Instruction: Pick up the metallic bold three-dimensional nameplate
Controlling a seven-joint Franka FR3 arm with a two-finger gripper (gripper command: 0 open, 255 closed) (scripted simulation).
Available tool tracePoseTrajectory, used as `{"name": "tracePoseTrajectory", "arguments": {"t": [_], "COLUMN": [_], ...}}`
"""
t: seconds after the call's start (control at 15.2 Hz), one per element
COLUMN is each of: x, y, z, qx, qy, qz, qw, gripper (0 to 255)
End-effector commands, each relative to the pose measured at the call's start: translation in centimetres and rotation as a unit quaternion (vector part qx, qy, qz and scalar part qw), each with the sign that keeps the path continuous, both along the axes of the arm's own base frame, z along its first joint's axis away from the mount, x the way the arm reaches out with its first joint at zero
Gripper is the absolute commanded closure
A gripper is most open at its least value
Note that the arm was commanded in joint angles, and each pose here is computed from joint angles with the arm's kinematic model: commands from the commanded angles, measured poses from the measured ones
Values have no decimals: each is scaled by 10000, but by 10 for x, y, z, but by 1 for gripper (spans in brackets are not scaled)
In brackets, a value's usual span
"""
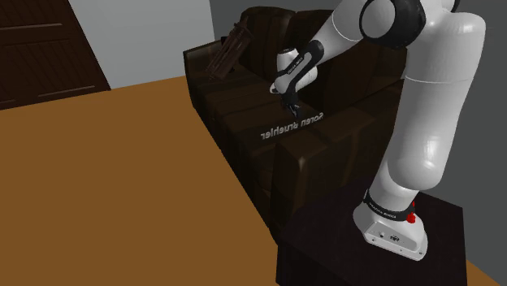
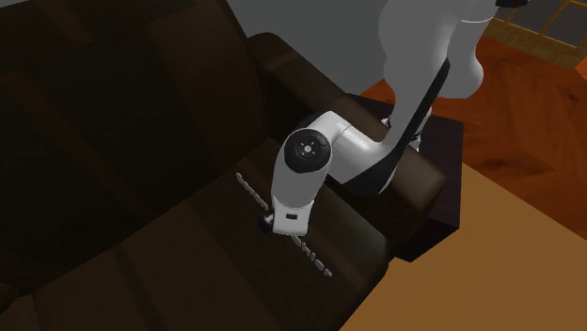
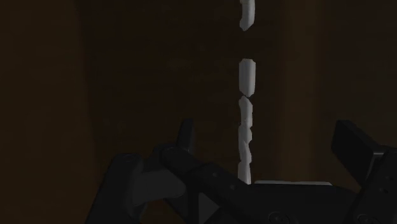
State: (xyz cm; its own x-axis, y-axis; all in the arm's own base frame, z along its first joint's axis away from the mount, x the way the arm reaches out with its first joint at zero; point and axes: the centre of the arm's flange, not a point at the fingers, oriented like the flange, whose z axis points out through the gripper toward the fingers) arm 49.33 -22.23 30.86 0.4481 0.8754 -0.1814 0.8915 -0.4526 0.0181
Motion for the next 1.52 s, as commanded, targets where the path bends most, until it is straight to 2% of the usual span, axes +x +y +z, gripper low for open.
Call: {"name": "tracePoseTrajectory", "arguments": {"t": [0.0,0.53,0.59,1.19,1.45], "x": [4,4,4,4,4], "y": [-5,-5,-5,-5,-5], "z": [-18,-52,-53,-52,-31], "qx": [-10,-10,-10,-10,-10], "qy": [42,42,42,42,42], "qz": [135,135,135,135,135], "qw": [9999,9999,9999,9999,9999], "gripper": [0,0,255,255,255]}}
